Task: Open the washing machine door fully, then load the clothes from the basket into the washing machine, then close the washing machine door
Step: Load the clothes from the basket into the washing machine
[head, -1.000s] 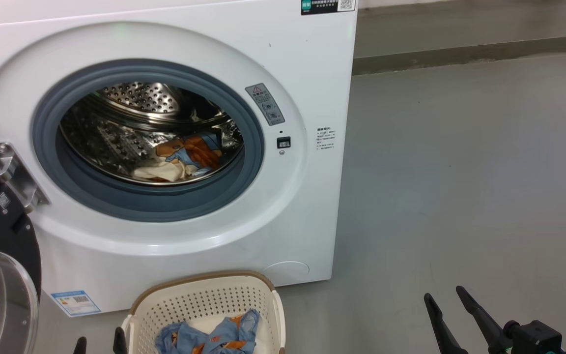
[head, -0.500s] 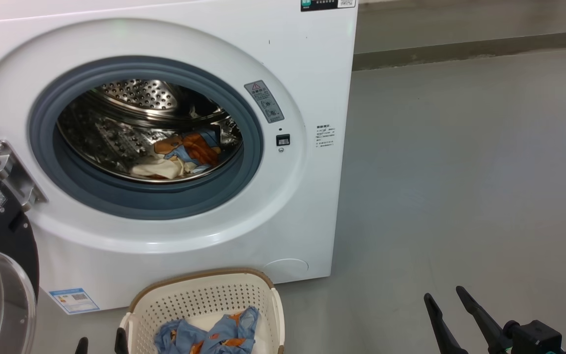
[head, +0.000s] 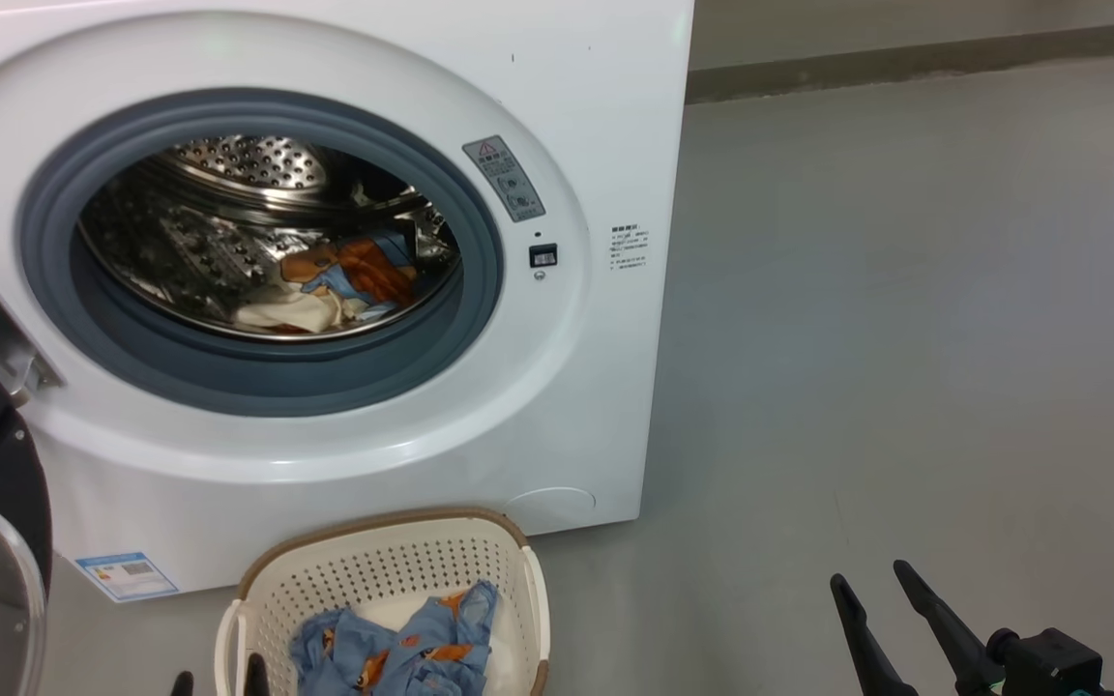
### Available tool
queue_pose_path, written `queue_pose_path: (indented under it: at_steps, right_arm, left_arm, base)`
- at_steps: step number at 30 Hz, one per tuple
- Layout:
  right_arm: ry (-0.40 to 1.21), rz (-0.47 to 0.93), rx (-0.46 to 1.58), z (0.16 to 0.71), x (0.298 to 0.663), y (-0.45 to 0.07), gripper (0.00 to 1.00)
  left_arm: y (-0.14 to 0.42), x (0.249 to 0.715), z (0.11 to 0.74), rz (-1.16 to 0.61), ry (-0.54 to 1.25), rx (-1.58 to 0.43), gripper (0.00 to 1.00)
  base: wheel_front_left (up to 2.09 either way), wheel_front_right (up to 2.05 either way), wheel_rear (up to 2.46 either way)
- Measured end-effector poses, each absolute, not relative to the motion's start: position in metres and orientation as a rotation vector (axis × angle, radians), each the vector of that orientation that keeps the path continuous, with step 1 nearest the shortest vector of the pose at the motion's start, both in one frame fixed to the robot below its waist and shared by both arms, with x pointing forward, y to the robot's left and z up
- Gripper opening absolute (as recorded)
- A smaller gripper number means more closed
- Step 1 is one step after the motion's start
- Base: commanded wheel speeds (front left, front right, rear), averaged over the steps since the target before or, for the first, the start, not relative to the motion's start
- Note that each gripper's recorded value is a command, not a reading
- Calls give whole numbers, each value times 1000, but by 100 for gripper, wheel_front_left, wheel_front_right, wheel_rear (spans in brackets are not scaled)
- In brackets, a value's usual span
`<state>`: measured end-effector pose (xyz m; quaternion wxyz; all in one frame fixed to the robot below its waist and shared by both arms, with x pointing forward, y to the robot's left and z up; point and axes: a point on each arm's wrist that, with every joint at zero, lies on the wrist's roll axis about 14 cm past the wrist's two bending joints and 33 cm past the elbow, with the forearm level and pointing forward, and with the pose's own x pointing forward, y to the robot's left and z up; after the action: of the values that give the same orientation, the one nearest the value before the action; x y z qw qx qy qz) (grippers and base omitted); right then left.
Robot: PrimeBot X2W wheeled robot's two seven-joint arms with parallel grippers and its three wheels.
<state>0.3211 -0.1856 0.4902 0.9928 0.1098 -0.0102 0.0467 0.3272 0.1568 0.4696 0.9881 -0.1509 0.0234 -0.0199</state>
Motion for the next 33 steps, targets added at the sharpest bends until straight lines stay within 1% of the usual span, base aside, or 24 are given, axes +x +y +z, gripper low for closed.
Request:
queue_pose_path:
  at_steps: [5,9,20,23,28,29,33]
  right_arm:
    - [2,84,236,483,323,-184,100]
    - [18,74,243,478,328,-184,100]
    - [31,54,261,472,367,-182,100]
    - [41,50,271,467,379,-180,100]
    - [66,51,271,456,395,-178,100]
    - [78,44,270,451,400,-179,100]
    - [105,31,271,439,408,-181,100]
  left_arm:
    - [143,328,446,-66,130,-321,100]
    - [134,342,436,-87,164,-360,100]
    - [106,382,378,-153,352,-375,100]
    - [99,395,358,-161,435,-393,100]
    - [93,402,312,-174,628,-364,100]
    - [93,403,295,-173,699,-339,100]
    - [92,409,268,-179,797,-301,100]
  base:
    - [0,0,0]
    - [0,0,0]
    - [0,0,0]
    - [0,0,0]
    - [0,0,0]
    - [0,0,0]
    - [0,0,0]
